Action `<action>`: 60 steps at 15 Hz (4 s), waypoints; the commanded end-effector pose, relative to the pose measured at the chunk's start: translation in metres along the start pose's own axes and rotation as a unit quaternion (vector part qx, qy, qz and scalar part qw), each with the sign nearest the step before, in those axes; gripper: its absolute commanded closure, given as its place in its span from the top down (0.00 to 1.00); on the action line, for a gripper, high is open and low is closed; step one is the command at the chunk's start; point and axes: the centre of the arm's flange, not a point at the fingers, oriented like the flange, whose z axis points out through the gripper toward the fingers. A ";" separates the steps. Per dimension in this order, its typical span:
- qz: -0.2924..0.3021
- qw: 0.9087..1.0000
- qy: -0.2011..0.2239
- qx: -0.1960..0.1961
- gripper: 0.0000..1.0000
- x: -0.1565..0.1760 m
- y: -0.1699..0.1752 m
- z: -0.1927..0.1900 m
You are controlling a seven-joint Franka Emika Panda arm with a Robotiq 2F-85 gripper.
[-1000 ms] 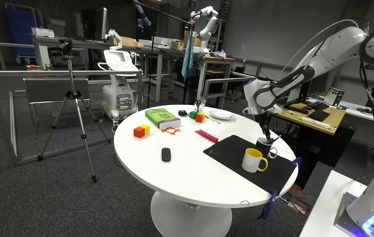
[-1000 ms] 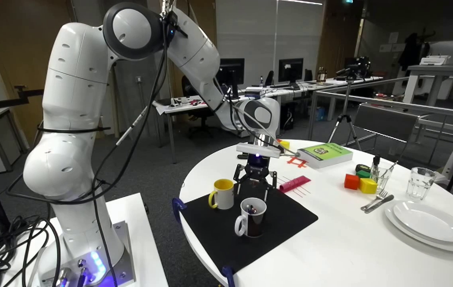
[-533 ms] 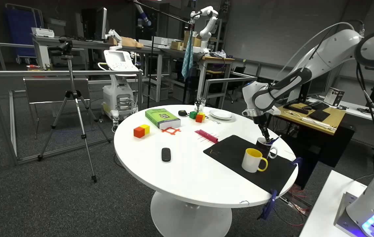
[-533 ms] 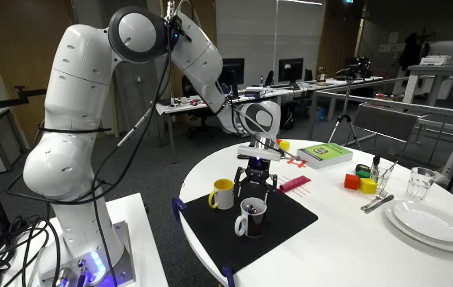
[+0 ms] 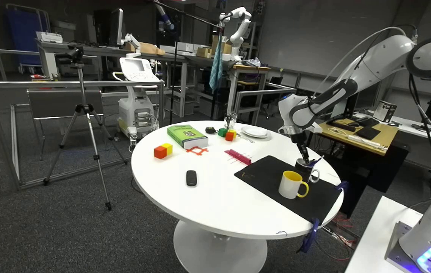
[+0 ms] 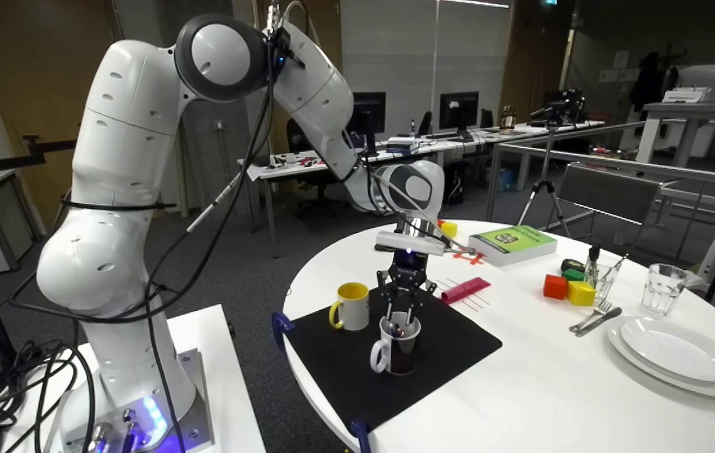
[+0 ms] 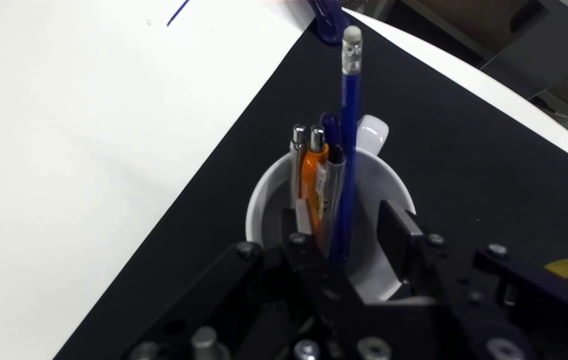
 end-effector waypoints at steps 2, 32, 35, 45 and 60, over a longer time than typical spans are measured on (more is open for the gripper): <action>0.006 1.000 -0.008 -0.008 0.03 -0.002 0.009 -0.004; 0.003 0.999 -0.035 -0.009 0.03 -0.005 0.014 0.002; 0.005 0.999 -0.033 -0.006 0.03 -0.009 0.016 -0.012; 0.007 0.999 -0.036 -0.012 0.03 -0.039 0.016 -0.087; 0.008 0.995 -0.032 0.096 0.03 -0.020 -0.078 -0.184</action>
